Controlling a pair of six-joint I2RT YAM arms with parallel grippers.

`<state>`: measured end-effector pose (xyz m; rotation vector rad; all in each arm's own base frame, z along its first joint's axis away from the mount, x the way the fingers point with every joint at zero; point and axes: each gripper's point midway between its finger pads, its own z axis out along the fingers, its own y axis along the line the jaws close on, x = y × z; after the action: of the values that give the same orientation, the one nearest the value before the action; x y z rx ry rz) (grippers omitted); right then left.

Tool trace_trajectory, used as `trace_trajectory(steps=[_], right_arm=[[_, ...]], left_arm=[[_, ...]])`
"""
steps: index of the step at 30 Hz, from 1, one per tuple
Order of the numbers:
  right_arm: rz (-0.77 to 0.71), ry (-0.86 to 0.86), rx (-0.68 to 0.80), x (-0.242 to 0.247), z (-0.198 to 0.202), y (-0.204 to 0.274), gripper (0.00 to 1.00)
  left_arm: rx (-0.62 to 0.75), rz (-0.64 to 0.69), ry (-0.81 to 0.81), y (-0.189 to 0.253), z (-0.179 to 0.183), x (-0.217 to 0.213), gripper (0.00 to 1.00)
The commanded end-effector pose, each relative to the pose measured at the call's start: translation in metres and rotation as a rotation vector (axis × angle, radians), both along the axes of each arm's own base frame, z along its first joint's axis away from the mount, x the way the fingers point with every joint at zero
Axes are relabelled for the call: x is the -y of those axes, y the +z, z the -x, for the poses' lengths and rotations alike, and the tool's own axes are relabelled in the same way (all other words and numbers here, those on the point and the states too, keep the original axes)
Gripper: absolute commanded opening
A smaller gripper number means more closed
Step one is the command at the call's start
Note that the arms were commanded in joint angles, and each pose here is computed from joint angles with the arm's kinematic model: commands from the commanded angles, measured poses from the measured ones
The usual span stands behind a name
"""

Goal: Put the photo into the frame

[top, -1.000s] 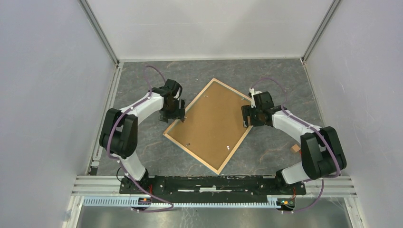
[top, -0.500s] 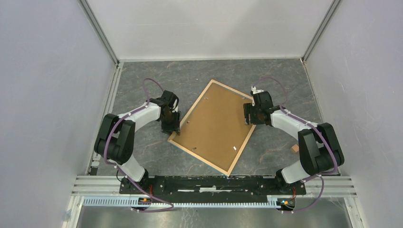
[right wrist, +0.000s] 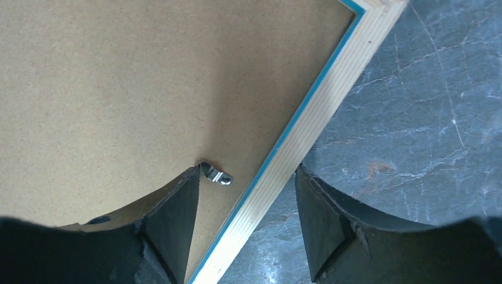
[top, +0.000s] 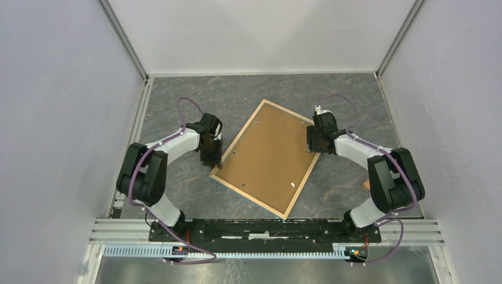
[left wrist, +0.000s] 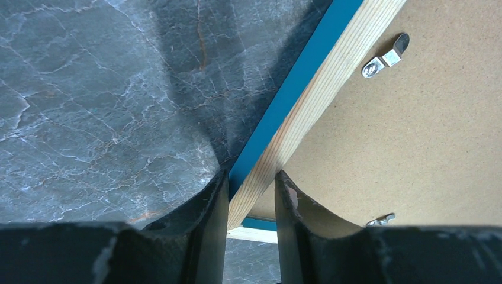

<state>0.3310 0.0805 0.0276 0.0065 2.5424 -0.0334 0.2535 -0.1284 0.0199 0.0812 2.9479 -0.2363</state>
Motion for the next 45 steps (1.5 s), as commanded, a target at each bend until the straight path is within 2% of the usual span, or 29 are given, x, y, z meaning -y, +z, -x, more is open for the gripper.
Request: trace_trajectory(steps=[1, 3, 11, 16, 20, 23, 26, 30, 34, 40, 42, 45], right_arm=[[0.033, -0.018, 0.042, 0.005, -0.013, 0.006, 0.61], [0.029, -0.011, 0.045, 0.003, -0.015, 0.004, 0.56], [0.031, -0.043, 0.0, 0.004, -0.012, -0.002, 0.54], [-0.039, -0.097, -0.044, -0.004, -0.001, -0.009, 0.41], [-0.083, -0.15, -0.084, -0.01, 0.003, -0.013, 0.41], [-0.116, -0.193, -0.119, -0.015, 0.008, -0.017, 0.36], [-0.148, -0.222, -0.15, -0.021, 0.01, -0.023, 0.26], [-0.156, -0.212, -0.134, -0.024, 0.001, -0.021, 0.26], [-0.129, -0.106, -0.081, -0.026, -0.025, -0.002, 0.34], [-0.068, 0.14, 0.058, -0.032, -0.051, 0.053, 0.82], [-0.008, 0.206, 0.028, -0.031, -0.042, 0.06, 0.86], [0.04, 0.283, -0.037, -0.03, -0.008, 0.048, 0.88]], left_arm=[[-0.038, -0.026, -0.007, -0.006, 0.013, -0.005, 0.35], [-0.039, -0.017, -0.011, -0.006, 0.013, -0.003, 0.34], [-0.042, -0.018, -0.02, -0.007, 0.016, -0.001, 0.33], [-0.047, -0.013, -0.016, -0.008, 0.017, 0.002, 0.33], [-0.075, 0.029, -0.012, -0.011, 0.025, 0.011, 0.32], [-0.092, 0.078, 0.0, -0.011, 0.03, 0.021, 0.31], [-0.108, 0.126, 0.022, -0.012, 0.036, 0.029, 0.29], [-0.121, 0.184, 0.071, -0.013, 0.044, 0.036, 0.27], [-0.102, 0.201, 0.133, -0.014, 0.049, 0.034, 0.23], [-0.096, 0.178, 0.201, -0.023, 0.057, 0.026, 0.2], [-0.091, 0.172, 0.216, -0.024, 0.057, 0.024, 0.17], [-0.086, 0.165, 0.232, -0.026, 0.056, 0.022, 0.14]])
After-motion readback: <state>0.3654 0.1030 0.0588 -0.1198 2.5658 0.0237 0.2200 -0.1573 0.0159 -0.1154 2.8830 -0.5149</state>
